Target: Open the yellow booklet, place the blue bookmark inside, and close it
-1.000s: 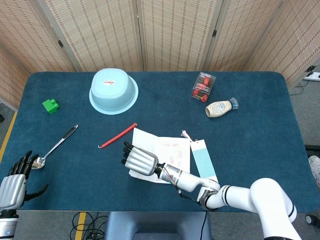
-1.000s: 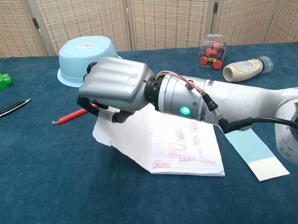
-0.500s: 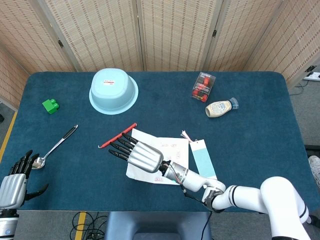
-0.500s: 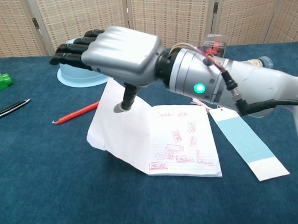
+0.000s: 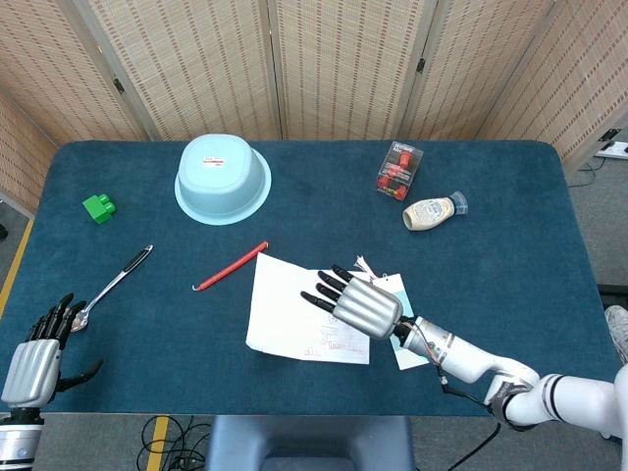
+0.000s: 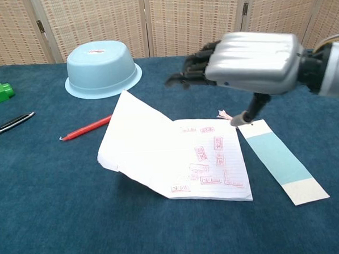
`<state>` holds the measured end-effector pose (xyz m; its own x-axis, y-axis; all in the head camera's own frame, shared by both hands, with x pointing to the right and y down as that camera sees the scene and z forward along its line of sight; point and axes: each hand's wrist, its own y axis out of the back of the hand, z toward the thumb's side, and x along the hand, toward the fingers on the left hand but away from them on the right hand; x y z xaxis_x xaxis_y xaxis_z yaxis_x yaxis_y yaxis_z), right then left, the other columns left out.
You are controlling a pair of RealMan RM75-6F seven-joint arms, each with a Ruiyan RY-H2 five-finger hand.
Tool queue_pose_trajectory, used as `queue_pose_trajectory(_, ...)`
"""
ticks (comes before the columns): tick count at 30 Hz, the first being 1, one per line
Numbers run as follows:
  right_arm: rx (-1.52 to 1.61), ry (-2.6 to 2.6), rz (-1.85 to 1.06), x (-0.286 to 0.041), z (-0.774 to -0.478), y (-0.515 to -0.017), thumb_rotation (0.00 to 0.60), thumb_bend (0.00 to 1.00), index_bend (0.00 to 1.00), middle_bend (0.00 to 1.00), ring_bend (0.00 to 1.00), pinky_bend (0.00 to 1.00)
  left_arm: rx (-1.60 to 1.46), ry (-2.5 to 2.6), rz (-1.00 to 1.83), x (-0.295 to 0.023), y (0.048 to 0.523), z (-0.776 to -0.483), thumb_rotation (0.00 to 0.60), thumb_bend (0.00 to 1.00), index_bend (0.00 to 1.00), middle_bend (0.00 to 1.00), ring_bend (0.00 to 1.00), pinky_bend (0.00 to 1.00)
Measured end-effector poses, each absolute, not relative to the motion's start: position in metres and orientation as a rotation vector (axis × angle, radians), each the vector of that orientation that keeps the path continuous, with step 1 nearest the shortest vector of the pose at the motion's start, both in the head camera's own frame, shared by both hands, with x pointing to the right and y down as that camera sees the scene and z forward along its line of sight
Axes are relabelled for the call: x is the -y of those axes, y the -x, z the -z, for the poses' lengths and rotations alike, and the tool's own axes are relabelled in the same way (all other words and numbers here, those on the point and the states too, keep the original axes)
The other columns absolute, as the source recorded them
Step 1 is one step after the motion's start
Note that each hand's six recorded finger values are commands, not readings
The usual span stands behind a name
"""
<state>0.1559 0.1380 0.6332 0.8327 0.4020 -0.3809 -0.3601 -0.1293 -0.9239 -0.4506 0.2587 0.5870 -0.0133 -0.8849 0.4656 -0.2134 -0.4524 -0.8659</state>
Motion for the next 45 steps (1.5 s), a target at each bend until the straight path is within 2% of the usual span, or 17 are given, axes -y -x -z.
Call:
queue_pose_trajectory(8,-0.185,1.497,-0.664,-0.163,-0.65,-0.203,0.6,0.07,0.15,0.26,0.16,0.24,-1.134,1.705,1.499,-0.257,0.445,-0.587,0.6,0.23,0.12,0.04,0.09,0.17)
queue_pose_trajectory(14,-0.288,1.447,-0.647,-0.167,-0.661,-0.226,0.6,0.07,0.14,0.24,0.13,0.16,-1.142,1.717,1.497,-0.258,0.445,-0.587,0.6,0.23,0.12,0.04,0.09,0.17)
queue_pose_trajectory(25,-0.256,1.485,-0.617,-0.17,-0.682,-0.242,0.6,0.07,0.16,0.21,0.09,0.1,-1.146,1.744,1.492,-0.259,0.443,-0.587,0.6,0.23,0.12,0.04,0.09,0.17)
queue_pose_trajectory(33,-0.2,1.541,-0.645,-0.186,-0.697,-0.256,0.6,0.08,0.18,0.2,0.08,0.08,-1.139,1.776,1.484,-0.259,0.437,-0.589,0.6,0.23,0.12,0.04,0.09,0.17)
queue_pose_trajectory(45,-0.18,1.574,-0.742,-0.191,-0.703,-0.275,0.6,0.4,0.19,0.17,0.06,0.08,-1.138,1.797,1.47,-0.257,0.432,-0.59,0.6,0.23,0.12,0.04,0.09,0.17)
